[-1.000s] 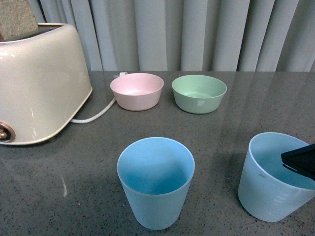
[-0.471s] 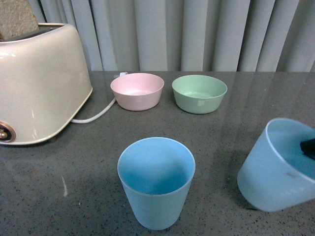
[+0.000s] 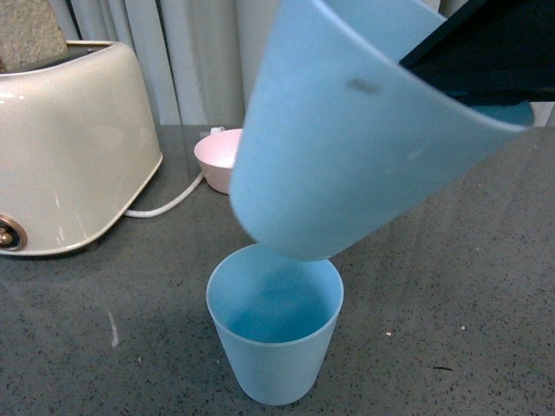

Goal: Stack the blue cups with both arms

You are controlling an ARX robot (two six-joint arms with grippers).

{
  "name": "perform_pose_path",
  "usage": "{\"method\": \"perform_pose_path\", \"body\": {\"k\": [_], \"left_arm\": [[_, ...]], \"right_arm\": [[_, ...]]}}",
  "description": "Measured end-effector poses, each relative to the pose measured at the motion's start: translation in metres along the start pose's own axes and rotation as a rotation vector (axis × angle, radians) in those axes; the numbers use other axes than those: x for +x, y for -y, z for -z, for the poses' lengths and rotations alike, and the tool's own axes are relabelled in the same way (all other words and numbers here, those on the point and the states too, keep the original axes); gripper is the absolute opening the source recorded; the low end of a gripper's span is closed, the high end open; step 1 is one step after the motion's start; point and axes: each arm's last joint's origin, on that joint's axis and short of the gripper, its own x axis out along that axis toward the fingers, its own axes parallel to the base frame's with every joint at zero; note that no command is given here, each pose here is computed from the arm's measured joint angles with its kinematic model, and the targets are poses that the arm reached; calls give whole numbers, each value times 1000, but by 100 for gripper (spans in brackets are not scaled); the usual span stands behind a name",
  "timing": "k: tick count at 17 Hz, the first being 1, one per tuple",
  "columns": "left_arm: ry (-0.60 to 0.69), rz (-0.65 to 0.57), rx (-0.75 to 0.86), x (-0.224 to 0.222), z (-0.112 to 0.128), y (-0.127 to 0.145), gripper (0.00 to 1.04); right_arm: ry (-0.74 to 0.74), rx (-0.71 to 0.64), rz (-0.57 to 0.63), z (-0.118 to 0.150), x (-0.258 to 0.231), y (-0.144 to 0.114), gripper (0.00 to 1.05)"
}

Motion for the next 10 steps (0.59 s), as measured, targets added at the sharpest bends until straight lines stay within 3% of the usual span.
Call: {"method": "perform_pose_path", "body": {"k": [10], "left_arm": [[0,0,0,0,0,0,98]], "right_arm": [[-92,-42,40,25,43,-12,2]]}}
